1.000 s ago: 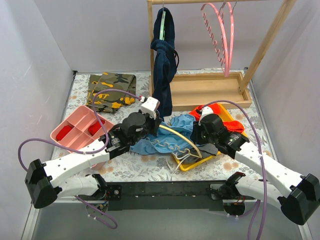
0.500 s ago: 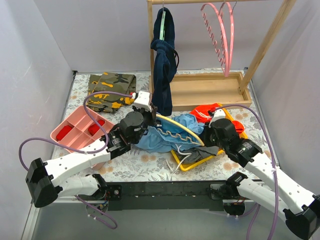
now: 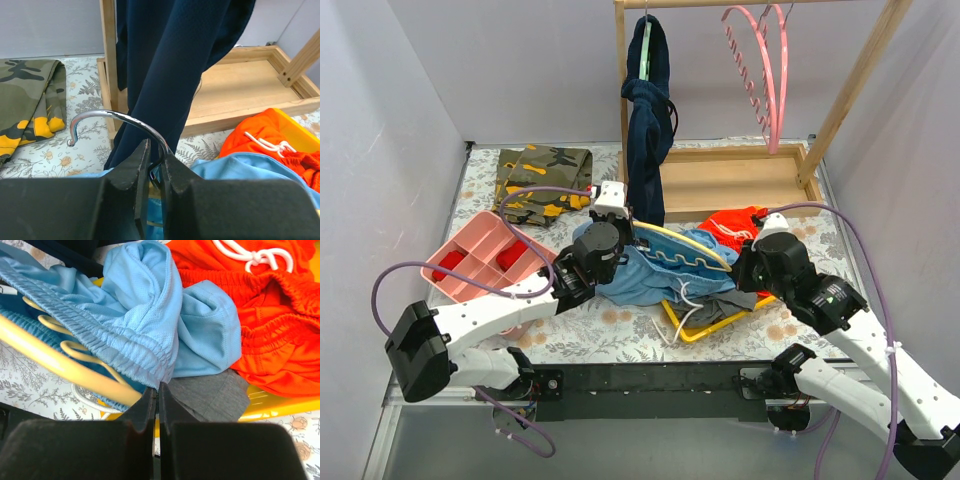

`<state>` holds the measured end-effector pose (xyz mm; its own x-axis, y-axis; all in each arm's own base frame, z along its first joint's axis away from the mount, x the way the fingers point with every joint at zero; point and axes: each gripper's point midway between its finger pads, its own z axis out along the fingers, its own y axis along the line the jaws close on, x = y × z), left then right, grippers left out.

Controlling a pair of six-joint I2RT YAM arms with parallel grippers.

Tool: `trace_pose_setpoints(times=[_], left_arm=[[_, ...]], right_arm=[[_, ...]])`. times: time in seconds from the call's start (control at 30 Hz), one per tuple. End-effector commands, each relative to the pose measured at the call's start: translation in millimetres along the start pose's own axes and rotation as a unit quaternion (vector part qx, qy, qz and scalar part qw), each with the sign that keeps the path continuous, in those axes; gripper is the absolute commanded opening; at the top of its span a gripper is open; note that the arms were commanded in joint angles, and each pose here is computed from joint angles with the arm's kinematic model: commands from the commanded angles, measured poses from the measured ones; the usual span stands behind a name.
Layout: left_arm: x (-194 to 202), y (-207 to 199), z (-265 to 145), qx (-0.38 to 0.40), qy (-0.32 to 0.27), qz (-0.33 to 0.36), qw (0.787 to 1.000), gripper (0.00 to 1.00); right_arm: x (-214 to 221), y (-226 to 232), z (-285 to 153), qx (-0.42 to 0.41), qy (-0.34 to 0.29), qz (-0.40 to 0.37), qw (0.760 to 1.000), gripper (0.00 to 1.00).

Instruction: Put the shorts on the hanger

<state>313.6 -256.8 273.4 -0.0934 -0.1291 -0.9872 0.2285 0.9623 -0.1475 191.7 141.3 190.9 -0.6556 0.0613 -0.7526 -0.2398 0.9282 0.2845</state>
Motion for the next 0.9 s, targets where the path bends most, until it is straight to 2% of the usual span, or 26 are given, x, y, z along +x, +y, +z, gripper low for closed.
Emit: trace_pose_setpoints(times=[0.0,0.13,0.43,0.53,0.7,0.87], left_arm=[[-14,24,7,-0.063,-0.035,-0.013,0.997,0.0],[-10,28,5,-0.067,-0.04,-0.013,0.997,0.0],[-4,32,10,-0.081,-0.039,0.004,0.996,0.0],[-9,33,14,-0.099,-0.042,0.008,0.994,0.0],[-14,31,24,-0.131,-0.029,0.014,0.991,0.0],[-34,22,22,-0.119,-0.027,0.002,0.992,0.0]], right_arm=[[-1,-21,-17,0.065,0.021,0.008,0.998,0.01],[-6,-31,-24,0.101,0.016,0.022,0.994,0.01],[-52,-10,-46,0.084,-0.006,0.026,0.996,0.01],[-71,12,-55,0.043,-0.011,0.034,0.998,0.01],[-90,65,-60,-0.083,-0.023,0.068,0.994,0.01],[-76,88,-37,-0.114,-0.002,0.079,0.99,0.01]])
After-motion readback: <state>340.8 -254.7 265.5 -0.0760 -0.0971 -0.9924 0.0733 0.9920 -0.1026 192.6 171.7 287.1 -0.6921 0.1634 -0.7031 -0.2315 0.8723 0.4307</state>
